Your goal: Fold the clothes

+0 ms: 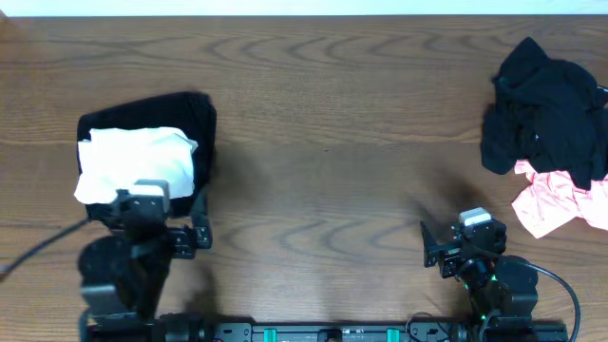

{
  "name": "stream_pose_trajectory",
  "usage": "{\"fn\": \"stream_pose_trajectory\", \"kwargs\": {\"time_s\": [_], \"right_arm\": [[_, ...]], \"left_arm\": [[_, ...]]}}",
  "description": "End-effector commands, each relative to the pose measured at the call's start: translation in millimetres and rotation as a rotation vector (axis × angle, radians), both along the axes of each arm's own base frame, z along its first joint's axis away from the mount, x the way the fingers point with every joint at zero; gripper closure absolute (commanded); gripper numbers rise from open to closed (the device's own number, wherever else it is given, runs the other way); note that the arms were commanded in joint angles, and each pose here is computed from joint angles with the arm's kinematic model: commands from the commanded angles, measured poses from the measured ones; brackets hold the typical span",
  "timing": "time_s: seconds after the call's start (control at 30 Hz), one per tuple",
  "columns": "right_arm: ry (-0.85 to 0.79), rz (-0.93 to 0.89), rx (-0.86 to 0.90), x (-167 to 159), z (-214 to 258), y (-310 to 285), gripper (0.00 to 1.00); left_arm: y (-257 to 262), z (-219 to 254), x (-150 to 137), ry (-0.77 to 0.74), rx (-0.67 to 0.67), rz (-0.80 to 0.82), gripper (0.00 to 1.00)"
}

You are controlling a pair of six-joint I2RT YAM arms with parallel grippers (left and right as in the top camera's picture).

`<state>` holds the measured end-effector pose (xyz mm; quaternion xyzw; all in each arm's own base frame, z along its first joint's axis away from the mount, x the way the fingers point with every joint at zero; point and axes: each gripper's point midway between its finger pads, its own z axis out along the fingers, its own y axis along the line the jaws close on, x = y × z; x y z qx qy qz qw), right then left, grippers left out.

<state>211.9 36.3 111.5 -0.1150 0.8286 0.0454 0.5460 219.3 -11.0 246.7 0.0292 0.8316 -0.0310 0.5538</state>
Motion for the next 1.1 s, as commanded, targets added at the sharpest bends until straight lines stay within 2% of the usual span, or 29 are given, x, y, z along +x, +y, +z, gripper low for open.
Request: {"fn": "stream_pose_trajectory", "kwargs": {"time_s": [0.0, 0.23, 0.7, 1.07], "right_arm": [[-0.001, -0.013, 0.013, 0.3, 0.1, -1.4, 0.01], [-0.001, -0.013, 0.013, 0.3, 0.1, -1.4, 0.01], [-0.001, -0.013, 0.013, 0.3, 0.1, -1.4, 0.01], [-0.001, -0.013, 0.013, 0.3, 0.1, -1.4, 0.01]], "left_arm": [[-9.3, -24.2, -1.8, -0.036, -0.002, -0.055, 0.02], [-11.8, -68.6, -3.4, -0.074, -0.025, -0.060, 0.02], [-11.6, -122.5, 5.6, -0.081, -0.028, -0.060, 0.02], [-15.1, -123.0, 6.5, -0.086, -0.041, -0.078, 0.02]]}}
